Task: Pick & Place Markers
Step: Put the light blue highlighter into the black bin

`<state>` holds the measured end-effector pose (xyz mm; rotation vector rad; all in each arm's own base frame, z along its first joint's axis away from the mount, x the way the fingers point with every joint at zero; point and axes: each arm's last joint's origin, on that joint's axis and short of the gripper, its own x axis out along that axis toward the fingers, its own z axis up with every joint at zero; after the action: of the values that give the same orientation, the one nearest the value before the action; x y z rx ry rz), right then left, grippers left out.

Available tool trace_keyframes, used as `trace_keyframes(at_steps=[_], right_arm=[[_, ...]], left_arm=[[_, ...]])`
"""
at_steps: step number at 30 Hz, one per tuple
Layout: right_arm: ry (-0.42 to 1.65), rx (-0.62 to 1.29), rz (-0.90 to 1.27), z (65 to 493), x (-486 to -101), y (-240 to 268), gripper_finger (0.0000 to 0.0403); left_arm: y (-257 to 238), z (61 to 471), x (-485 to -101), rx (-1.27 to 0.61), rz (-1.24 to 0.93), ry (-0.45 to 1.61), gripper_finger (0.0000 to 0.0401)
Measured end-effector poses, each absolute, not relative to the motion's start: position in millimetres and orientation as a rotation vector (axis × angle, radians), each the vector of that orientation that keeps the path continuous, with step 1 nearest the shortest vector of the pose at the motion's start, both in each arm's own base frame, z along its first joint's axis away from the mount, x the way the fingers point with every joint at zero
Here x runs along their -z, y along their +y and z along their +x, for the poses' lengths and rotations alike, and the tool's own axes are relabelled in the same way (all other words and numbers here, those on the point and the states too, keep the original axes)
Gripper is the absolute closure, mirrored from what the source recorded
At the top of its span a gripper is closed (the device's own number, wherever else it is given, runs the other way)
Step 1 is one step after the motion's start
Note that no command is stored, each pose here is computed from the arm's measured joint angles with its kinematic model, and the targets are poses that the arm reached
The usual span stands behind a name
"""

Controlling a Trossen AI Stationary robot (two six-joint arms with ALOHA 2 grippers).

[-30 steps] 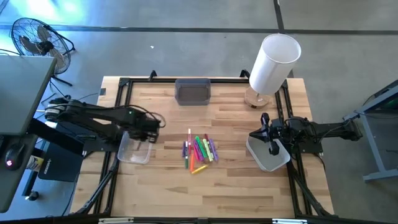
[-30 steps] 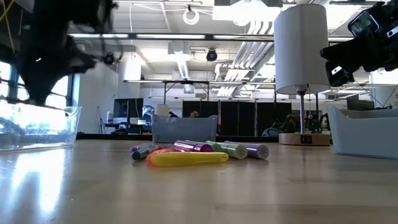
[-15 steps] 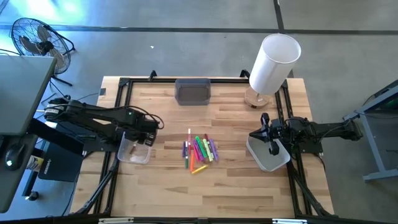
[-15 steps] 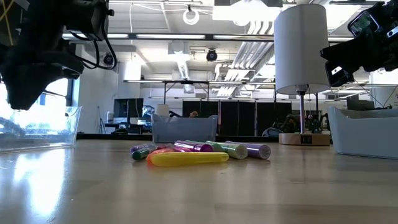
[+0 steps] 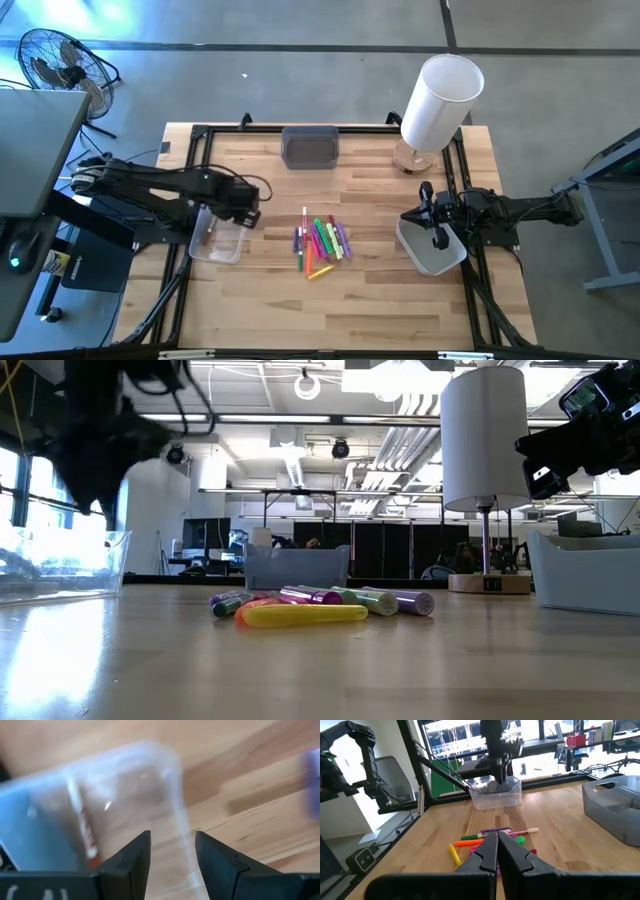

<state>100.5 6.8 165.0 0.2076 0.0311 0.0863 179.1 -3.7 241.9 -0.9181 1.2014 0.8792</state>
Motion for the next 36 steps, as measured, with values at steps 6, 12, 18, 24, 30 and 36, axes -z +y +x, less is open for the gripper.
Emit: trace_keyframes(at_steps=[6,12,18,24,30,36], right_arm=[[0.031,-0.087,0.208,100.5,-165.0,6.9,0.0402],[0.031,-0.086,0.208,100.5,-165.0,6.8,0.0402],[0.03,-0.087,0.208,100.5,-165.0,6.8,0.0402],[0.027,-0.089,0.208,100.5,-165.4,6.9,0.0402],[0.028,-0.106,0.256,100.5,-165.6,7.4,0.0402],[0.034,-0.108,0.288,100.5,-165.3,7.5,0.0402]], left_arm=[[-0.7,196.7,-299.2,-0.759,-0.804,0.975,0.0249],[0.9,227.4,-339.9,-0.573,-0.635,0.688,0.0254],[-3.8,270.3,-335.4,-0.332,-0.469,0.638,0.0328],[-8.8,303.9,-299.7,-0.217,-0.459,0.776,0.0385],[-11.8,322.2,-277.7,-0.206,-0.611,0.835,0.0381],[-14.2,323.8,-277.3,-0.108,-0.594,0.852,0.0398]])
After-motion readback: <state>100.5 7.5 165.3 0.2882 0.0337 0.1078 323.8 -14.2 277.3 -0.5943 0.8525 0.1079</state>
